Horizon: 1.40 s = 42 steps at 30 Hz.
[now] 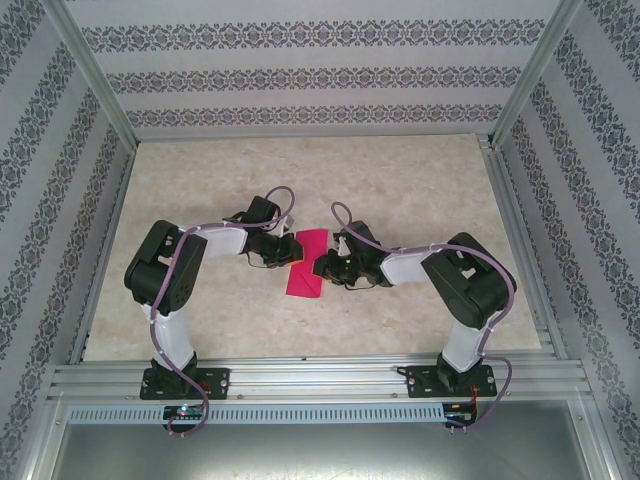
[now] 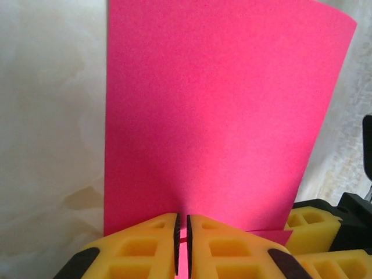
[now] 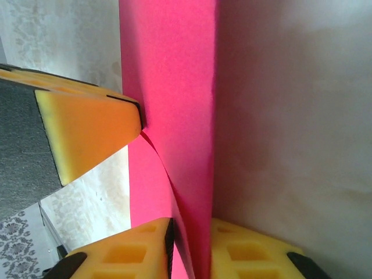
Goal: Fold a paper plane with a square sheet of paper (pick it up from the middle)
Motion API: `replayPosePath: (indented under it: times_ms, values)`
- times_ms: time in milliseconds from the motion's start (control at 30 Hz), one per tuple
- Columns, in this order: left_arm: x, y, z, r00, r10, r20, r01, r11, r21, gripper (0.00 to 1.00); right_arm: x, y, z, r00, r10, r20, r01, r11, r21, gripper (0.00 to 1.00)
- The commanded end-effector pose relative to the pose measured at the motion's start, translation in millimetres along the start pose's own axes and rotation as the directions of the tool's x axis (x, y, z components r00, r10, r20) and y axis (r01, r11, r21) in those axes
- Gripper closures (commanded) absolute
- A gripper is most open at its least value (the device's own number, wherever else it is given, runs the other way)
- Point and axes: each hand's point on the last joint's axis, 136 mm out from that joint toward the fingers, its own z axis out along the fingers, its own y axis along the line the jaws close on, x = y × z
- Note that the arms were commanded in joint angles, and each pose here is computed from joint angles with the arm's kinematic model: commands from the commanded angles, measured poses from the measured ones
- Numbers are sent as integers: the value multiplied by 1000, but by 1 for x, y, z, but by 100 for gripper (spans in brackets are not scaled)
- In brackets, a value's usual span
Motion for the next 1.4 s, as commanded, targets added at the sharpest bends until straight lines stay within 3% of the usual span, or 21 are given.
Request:
replayPosePath:
  times_ms: [0,200,367,600,933,1367]
  values:
    - [-7,-16,-19,996,35,77,-36,999,9,82,0,10,-1,1000,-29,1,29,999,-40,82]
    - [-16,-22,-50,975,45,218,-41,999,-22,76,-4,14,-14,998,-62,32,62,998,-10,94]
    - [-33,-31,-79,931,54,360,-40,998,-49,75,-7,24,-44,989,-110,95,107,993,42,95]
    - [-42,-40,-123,846,49,531,-25,998,-51,70,-2,19,-101,969,-200,144,167,962,216,96]
    - [-37,-28,-151,789,62,612,-3,995,-97,61,-1,21,-181,920,-296,257,185,905,383,96]
    - [-22,-6,-159,786,48,616,42,991,-130,49,-1,29,-236,892,-407,196,226,777,587,95]
